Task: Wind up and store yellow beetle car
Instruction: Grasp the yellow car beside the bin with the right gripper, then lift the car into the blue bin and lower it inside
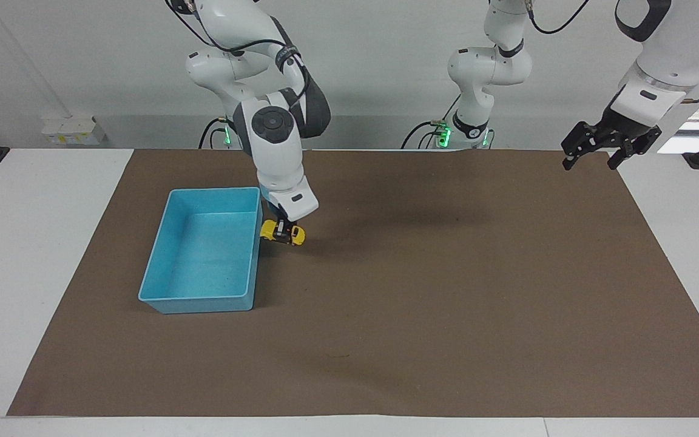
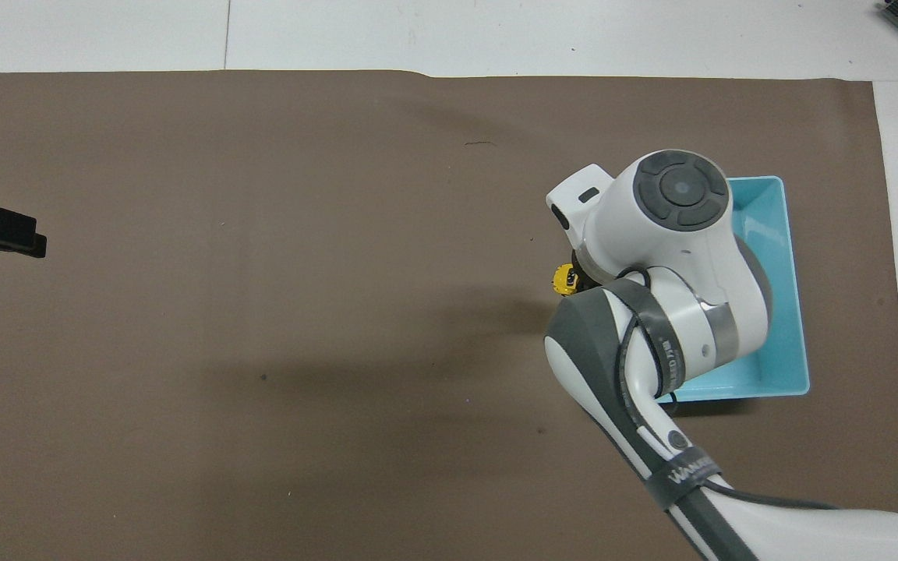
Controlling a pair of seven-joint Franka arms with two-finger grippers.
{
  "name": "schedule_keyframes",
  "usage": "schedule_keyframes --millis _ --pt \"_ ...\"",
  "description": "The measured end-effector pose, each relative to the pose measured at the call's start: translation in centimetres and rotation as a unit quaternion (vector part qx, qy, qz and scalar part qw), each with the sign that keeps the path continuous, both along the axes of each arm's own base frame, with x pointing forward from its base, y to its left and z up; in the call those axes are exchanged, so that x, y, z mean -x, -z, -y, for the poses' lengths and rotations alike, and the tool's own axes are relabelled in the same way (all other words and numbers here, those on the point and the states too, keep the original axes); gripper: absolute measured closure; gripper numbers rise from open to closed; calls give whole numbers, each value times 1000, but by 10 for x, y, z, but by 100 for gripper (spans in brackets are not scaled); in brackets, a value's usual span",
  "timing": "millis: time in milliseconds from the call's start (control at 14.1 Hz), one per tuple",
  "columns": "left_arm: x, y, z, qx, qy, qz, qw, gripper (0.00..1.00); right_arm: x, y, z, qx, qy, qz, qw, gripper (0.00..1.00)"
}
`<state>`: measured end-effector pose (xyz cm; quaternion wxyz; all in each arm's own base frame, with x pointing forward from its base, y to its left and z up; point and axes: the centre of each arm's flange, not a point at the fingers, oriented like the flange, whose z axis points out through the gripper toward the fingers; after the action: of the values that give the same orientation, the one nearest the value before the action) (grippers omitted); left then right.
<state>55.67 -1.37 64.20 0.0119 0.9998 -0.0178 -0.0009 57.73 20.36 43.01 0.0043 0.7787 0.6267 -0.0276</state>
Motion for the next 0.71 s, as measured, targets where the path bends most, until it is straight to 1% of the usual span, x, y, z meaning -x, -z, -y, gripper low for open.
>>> schedule_keyframes --millis 141,354,707 --pt "0 0 0 0 0 0 1000 0 -2 -15 24 -2 1 0 1000 56" --pt "0 0 0 0 0 0 1000 0 -6 -23 52 -4 -20 -2 1000 56" --pt "0 0 0 0 0 0 1000 0 -9 -10 102 -4 -60 -29 998 56"
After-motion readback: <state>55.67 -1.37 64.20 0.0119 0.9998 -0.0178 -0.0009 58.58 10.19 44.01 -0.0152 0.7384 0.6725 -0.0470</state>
